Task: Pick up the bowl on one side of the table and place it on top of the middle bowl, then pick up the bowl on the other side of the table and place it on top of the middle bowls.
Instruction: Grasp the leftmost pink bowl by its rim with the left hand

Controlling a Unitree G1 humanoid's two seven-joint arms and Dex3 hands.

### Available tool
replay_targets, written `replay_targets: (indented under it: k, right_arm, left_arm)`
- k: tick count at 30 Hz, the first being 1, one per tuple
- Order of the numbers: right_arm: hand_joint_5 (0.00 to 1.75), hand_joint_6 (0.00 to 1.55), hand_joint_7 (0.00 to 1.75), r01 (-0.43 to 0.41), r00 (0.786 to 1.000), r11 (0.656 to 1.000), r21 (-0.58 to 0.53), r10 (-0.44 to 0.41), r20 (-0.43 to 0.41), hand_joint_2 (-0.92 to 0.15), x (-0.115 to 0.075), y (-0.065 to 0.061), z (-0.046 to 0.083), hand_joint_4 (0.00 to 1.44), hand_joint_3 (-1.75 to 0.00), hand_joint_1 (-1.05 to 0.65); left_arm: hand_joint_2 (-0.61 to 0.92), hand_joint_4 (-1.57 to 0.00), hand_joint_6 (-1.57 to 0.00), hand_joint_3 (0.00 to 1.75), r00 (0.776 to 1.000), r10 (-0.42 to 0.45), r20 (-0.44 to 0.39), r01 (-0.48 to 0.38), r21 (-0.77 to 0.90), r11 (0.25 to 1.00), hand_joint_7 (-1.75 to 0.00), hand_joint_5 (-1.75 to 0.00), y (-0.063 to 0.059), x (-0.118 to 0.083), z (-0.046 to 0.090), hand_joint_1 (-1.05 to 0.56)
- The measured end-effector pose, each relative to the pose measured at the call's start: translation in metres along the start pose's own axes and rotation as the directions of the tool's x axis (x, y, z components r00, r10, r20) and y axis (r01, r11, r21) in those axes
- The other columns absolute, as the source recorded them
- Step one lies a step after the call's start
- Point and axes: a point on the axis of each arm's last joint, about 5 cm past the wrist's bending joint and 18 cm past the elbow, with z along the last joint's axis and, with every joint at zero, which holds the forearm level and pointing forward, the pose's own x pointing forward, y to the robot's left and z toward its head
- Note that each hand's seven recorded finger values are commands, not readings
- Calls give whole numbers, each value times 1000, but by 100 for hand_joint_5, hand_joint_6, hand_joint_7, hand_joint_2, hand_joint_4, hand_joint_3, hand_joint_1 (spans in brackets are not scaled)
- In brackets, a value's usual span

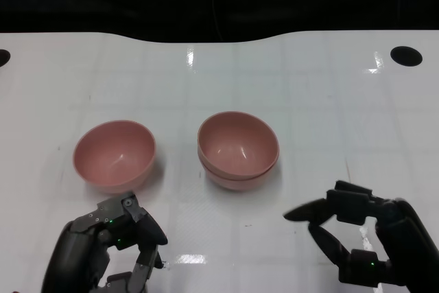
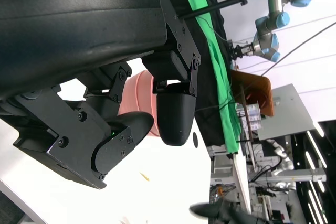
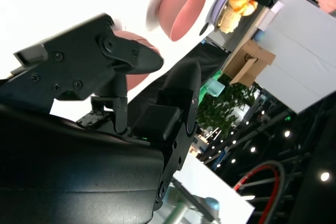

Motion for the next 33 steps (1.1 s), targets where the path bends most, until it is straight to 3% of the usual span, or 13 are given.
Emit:
replay_targets:
  k: [2, 5, 7, 10, 14, 15, 19, 25, 29, 33]
  right_arm:
    - [162, 94, 113, -1, 1000, 1000, 5, 1, -2, -33, -1, -1, -2, 89, -151, -1]
    - [173, 88, 140, 6, 1000, 999, 45, -6, -15, -26, -2, 0, -4, 94, -159, -9]
    - [174, 86, 145, 13, 1000, 997, 71, -12, -22, -25, -2, 2, -5, 95, -161, -10]
    - [175, 84, 149, 18, 999, 996, 83, -16, -34, -25, -2, 3, -6, 96, -163, -10]
    - [175, 83, 150, 21, 999, 997, 78, -18, -44, -24, -3, 1, -7, 95, -165, -10]
    - [175, 83, 150, 20, 999, 997, 81, -16, -46, -24, -3, 1, -8, 96, -165, -10]
    - [175, 82, 151, 13, 998, 995, 97, -7, -61, -24, -2, 4, -8, 96, -165, -10]
    - [175, 82, 151, 8, 997, 993, 115, 0, -74, -23, -1, 7, -8, 97, -167, -8]
    - [175, 82, 152, 10, 996, 992, 124, 0, -86, -22, -1, 9, -8, 97, -167, -8]
    - [175, 82, 153, 14, 996, 992, 122, -2, -92, -23, -2, 8, -7, 96, -167, -8]
  left_arm:
    - [56, -76, -77, 113, 1000, 2, 0, -2, 1, 1000, -111, -135, 1, 0, 0, -8]
    - [71, -66, -71, 67, 1000, 0, -1, 0, 5, 1000, -81, -121, 2, 0, 0, -22]
    - [78, -61, -67, 51, 1000, -5, -4, 5, 16, 1000, -71, -117, 3, -1, 1, -26]
    - [90, -50, -60, 23, 1000, -24, 3, 24, 72, 997, -43, -103, 5, -1, 6, -32]
    - [92, -49, -60, 18, 999, -41, 19, 36, 224, 974, -20, -80, 11, 4, 20, -39]
    - [92, -42, -54, 16, 999, -39, 13, 34, 274, 961, -14, -75, 12, 5, 24, -41]
    - [92, -33, -48, 14, 999, -37, -14, 39, 460, 887, -8, -68, 20, 10, 42, -43]
    - [92, -33, -40, 9, 999, -17, -39, 41, 776, 629, 0, -50, 31, 17, 64, -55]
    - [92, -33, -39, 5, 999, -10, -51, 49, 879, 474, -1, -42, 31, 27, 69, -55]
    - [91, -35, -41, 1, 998, -2, -70, 66, 929, 365, 0, -33, 30, 38, 74, -54]
